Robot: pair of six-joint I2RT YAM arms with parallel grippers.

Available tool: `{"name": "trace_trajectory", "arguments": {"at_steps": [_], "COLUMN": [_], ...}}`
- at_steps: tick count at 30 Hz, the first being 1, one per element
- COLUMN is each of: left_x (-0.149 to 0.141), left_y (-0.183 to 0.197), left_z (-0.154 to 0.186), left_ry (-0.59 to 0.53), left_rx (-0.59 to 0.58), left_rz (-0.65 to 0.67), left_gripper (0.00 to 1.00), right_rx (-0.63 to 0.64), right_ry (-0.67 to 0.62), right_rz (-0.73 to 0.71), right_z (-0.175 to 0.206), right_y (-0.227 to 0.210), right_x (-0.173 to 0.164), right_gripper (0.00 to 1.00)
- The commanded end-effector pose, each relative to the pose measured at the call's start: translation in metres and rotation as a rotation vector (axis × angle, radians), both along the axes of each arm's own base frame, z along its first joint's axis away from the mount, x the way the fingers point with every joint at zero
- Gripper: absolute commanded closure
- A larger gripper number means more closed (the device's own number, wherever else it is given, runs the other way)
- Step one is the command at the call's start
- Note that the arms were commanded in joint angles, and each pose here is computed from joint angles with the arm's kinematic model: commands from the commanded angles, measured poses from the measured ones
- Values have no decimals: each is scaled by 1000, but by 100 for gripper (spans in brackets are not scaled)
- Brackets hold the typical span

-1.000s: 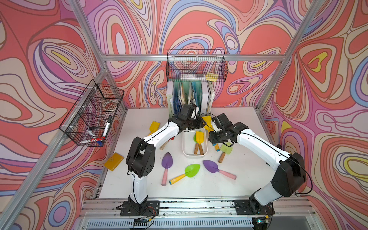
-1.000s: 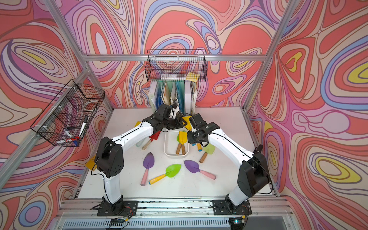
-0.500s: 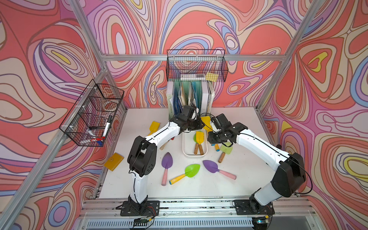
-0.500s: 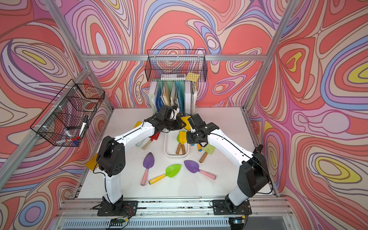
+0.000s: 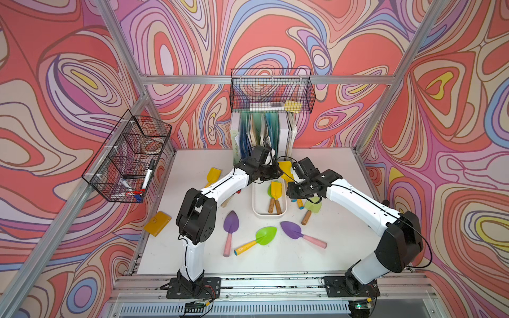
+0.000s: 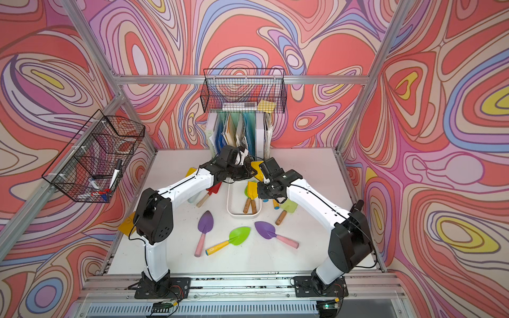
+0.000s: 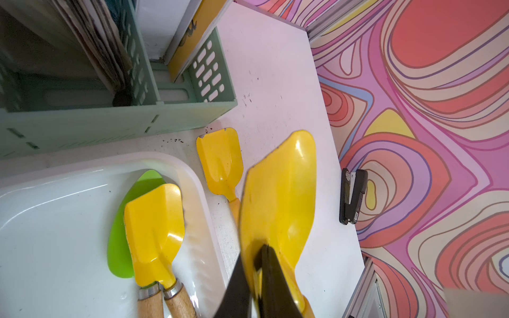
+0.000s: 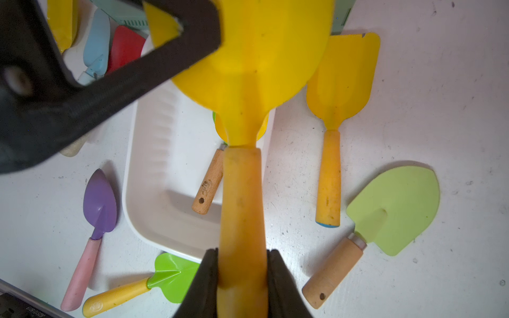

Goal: Put the shovel into the storage box
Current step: Pick up the shovel from the center of the board, then place the shovel in the storage box.

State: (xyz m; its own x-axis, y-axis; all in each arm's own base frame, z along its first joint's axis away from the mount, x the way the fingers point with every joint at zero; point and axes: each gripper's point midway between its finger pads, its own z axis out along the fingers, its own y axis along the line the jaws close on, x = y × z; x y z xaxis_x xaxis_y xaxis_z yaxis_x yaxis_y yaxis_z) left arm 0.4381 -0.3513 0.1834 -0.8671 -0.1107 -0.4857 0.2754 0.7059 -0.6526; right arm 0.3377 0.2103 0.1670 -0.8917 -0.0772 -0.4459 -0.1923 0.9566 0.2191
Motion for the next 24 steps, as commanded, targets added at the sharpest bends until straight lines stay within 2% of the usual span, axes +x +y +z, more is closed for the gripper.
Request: {"name": "trace_trajectory", "arguments": {"at_steps": [1, 4, 8, 16, 22, 24], "left_x": [1, -1, -3, -9, -13, -12], "left_y": [15, 20, 29, 58, 88, 93], "left_z": [-27, -25, -18, -7, -21, -27], "left_ry": [29, 24, 9, -1, 19, 27], "left_rx": [108, 135, 198, 309, 438, 449], "left_rz": [23, 26, 14, -12, -19, -7], "left_gripper": [93, 93, 94, 94, 96, 97], "right_rx": [51, 55, 57, 49, 40, 39], "right_ry": [-83, -87, -94, -111, -101, -99], "right_rz": [5, 7, 6, 5, 6, 6], "right_z": [27, 30, 35, 43, 36, 34], "right_y": [9, 9, 7, 0, -3, -3], "right_x": [10, 9, 5, -1, -4, -5], "right_gripper": [73, 59, 50, 48, 49, 49]}}
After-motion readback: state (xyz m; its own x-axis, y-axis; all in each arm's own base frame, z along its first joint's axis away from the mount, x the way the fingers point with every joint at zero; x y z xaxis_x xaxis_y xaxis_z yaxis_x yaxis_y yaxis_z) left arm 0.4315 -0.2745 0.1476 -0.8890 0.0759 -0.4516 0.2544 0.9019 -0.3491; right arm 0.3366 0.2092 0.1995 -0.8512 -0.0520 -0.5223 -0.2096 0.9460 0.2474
